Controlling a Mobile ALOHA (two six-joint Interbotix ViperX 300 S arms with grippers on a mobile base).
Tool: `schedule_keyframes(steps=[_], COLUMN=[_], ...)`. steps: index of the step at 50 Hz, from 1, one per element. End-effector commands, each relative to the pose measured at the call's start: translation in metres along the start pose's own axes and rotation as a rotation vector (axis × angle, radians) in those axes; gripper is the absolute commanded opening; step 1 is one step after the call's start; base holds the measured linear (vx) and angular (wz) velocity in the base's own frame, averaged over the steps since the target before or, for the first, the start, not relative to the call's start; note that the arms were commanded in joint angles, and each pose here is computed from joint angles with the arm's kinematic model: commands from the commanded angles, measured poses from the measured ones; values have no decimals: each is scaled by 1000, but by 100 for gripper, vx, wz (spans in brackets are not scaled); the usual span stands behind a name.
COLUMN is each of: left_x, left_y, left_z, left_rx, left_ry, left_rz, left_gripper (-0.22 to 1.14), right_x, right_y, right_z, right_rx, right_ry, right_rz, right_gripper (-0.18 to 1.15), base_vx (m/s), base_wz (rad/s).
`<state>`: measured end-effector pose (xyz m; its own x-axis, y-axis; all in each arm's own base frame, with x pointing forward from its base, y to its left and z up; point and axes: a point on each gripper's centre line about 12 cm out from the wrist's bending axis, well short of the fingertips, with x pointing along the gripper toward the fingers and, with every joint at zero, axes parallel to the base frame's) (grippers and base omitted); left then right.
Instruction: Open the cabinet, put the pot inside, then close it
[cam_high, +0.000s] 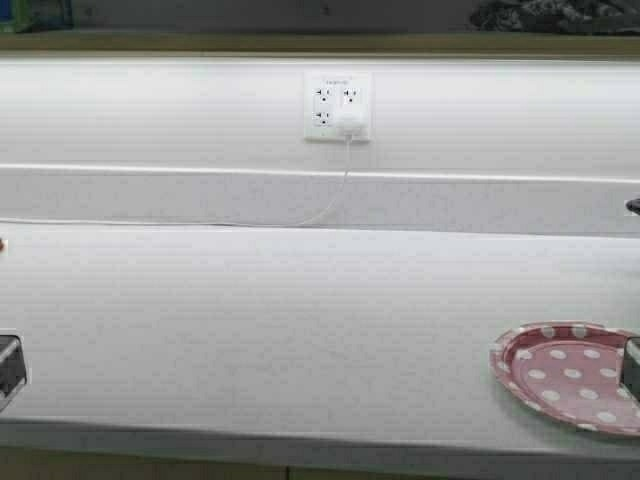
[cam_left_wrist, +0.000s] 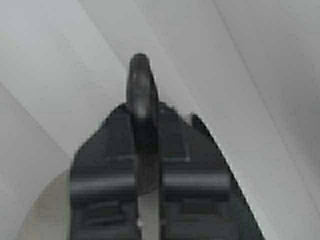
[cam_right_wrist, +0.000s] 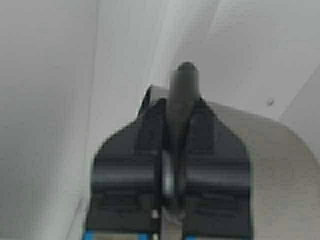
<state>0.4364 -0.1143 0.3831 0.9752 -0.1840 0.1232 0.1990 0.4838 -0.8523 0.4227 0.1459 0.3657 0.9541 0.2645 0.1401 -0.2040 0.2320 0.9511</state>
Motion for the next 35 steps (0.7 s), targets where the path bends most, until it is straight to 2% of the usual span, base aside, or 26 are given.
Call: schedule_keyframes(steps=[1, 18, 35], left_x=[8, 24, 36], left_y=[-33, -20, -3], left_z=[-10, -21, -32], left_rx=[27, 21, -7], left_ry=[14, 21, 28], left_rz=[-84, -67, -45], left_gripper=[2, 2, 2], right_x=[10, 20, 30], right_y=[29, 16, -6], right_z=[-7, 12, 8], right_rx=[-11, -21, -25], right_ry=[9, -35, -32], right_rz=[85, 62, 28], right_gripper=[7, 7, 7], base_vx=[5, 5, 4], base_wz=[0, 0, 0])
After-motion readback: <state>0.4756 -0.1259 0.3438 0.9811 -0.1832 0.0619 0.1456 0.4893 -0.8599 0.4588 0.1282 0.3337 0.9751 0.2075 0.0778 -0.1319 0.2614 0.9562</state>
